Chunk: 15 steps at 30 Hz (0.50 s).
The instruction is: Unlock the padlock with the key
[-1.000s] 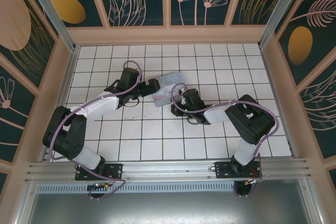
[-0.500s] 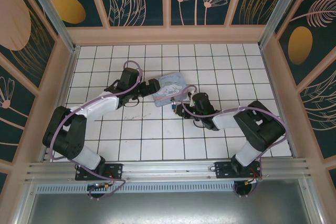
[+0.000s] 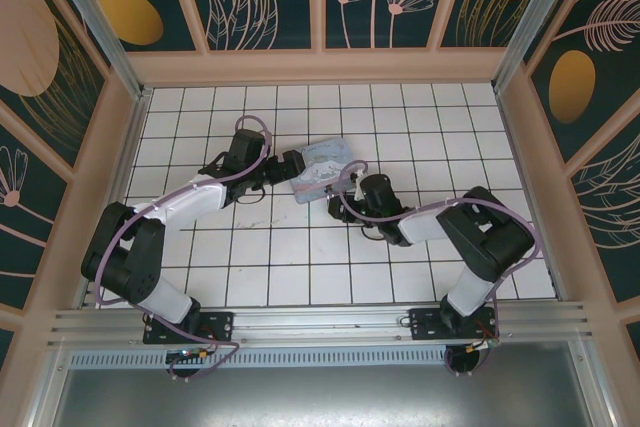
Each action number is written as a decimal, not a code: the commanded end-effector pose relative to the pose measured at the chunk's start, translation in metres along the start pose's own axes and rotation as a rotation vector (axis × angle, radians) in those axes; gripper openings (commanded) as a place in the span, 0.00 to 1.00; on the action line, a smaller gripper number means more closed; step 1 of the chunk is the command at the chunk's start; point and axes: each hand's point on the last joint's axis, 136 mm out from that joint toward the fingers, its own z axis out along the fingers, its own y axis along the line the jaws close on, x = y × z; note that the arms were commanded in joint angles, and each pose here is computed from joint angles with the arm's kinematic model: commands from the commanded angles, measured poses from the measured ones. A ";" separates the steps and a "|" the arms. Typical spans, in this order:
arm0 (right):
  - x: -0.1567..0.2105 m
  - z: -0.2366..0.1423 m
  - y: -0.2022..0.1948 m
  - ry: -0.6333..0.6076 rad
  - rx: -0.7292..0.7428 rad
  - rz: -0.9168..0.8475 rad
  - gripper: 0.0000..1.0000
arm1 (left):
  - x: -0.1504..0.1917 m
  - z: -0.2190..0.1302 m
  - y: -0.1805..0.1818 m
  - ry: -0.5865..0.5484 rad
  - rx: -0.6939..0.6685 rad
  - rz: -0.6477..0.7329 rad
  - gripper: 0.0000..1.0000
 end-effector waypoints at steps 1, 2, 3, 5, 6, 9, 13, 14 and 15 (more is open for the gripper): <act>-0.008 0.008 0.011 -0.017 -0.039 0.008 0.34 | -0.005 0.000 -0.005 0.001 0.017 0.011 0.98; -0.008 0.008 0.010 -0.015 -0.037 0.010 0.32 | -0.005 -0.001 -0.006 0.001 0.017 0.012 0.98; -0.007 0.009 0.010 -0.013 -0.036 0.012 0.29 | -0.006 -0.001 -0.005 0.000 0.016 0.013 0.99; -0.007 0.010 0.009 -0.012 -0.032 0.016 0.21 | -0.005 0.000 -0.005 0.002 0.014 0.017 0.99; -0.006 0.009 0.008 -0.012 -0.030 0.018 0.17 | -0.005 0.000 -0.004 0.002 0.014 0.016 0.99; -0.006 0.007 0.007 -0.018 -0.030 0.031 0.03 | -0.004 0.000 -0.004 0.005 0.011 0.021 0.99; -0.006 0.006 0.006 -0.027 -0.029 0.060 0.00 | -0.002 0.001 0.000 0.003 -0.013 0.035 0.98; -0.007 0.006 0.007 -0.032 -0.035 0.065 0.00 | -0.002 0.001 0.001 0.001 -0.022 0.043 0.99; -0.006 0.005 0.007 -0.036 -0.038 0.077 0.00 | -0.001 0.001 0.002 -0.002 -0.040 0.056 0.98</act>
